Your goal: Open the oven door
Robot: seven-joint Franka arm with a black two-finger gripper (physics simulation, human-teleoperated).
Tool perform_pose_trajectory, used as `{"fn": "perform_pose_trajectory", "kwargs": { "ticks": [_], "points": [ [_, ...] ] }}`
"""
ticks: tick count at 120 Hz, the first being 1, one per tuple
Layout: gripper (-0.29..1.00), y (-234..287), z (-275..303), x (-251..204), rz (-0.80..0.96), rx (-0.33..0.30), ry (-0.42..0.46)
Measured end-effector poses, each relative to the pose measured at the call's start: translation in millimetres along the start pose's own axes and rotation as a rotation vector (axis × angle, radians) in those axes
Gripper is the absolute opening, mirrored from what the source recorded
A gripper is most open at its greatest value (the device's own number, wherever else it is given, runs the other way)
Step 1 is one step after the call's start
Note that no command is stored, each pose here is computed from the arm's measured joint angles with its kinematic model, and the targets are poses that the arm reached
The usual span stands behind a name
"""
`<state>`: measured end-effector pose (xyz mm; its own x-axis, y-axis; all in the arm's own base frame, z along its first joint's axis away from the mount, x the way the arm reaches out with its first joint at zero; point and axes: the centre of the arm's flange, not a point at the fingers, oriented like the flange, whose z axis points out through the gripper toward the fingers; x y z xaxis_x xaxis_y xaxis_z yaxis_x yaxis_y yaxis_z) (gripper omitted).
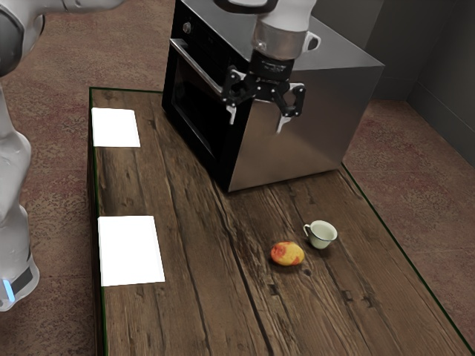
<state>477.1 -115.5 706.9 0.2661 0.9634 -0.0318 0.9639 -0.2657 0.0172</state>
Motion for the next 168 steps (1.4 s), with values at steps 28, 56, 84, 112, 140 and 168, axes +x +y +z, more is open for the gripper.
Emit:
{"fn": "perform_pose_trajectory", "kwargs": {
  "ticks": [28,56,84,112,140,168],
  "points": [
    [0.70,-16,-25,13,-0.294,-0.068,-0.007],
    [0.70,-158,-46,52,-0.596,-0.155,0.013],
    [0.70,-157,-22,119,-0.748,-0.321,0.013],
    [0.70,-192,-17,167,-0.868,-0.426,0.013],
    [0.70,-212,-9,212,-0.824,-0.410,0.032],
    [0.70,-206,2,228,-0.752,-0.382,0.061]
  ]
}}
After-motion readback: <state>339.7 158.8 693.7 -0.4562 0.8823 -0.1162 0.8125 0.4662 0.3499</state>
